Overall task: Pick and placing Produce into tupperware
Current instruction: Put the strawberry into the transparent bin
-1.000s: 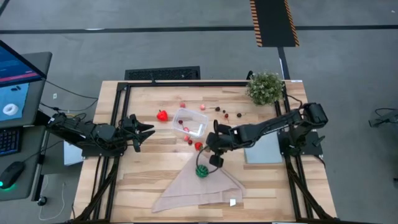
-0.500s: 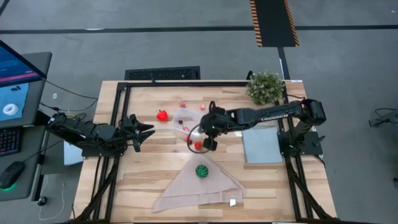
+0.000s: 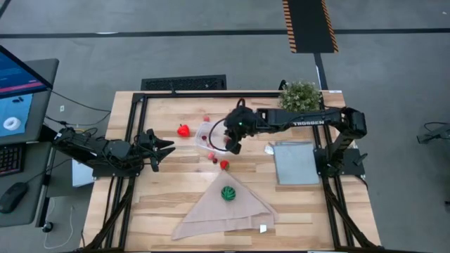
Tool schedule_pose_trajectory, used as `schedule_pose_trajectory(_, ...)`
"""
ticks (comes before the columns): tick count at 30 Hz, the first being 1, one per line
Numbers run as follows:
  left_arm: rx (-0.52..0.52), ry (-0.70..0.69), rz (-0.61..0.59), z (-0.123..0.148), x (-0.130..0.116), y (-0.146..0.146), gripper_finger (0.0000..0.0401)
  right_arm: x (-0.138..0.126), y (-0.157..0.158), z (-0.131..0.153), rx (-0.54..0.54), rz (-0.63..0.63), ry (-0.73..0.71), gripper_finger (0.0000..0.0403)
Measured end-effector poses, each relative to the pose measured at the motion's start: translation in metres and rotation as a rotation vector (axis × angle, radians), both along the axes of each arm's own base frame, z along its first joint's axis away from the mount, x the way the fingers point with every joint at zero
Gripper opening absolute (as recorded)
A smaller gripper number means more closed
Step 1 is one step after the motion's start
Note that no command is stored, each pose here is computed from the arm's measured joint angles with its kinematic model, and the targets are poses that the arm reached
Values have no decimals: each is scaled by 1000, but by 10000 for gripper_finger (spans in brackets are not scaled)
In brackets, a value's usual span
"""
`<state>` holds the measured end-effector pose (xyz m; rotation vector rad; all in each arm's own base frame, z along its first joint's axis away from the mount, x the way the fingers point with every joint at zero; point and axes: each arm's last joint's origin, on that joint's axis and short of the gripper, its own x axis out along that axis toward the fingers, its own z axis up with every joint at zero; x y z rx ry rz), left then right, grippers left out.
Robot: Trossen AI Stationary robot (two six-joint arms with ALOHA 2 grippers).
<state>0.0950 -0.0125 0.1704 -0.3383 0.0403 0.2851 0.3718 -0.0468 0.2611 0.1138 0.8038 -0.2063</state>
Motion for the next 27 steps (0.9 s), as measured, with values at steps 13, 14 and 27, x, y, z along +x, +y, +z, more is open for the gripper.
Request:
schedule_pose_trajectory(13, 3, 1, 0, 0, 0, 0, 139, -1, 20, -3, 40, 63, 44, 142)
schedule_pose_trajectory(14, 3, 1, 0, 0, 0, 0, 139, -2, 25, -4, 53, 63, 56, 158)
schedule_pose_trajectory(27, 3, 1, 0, 0, 0, 0, 139, -12, 91, -24, 111, 96, 123, 258)
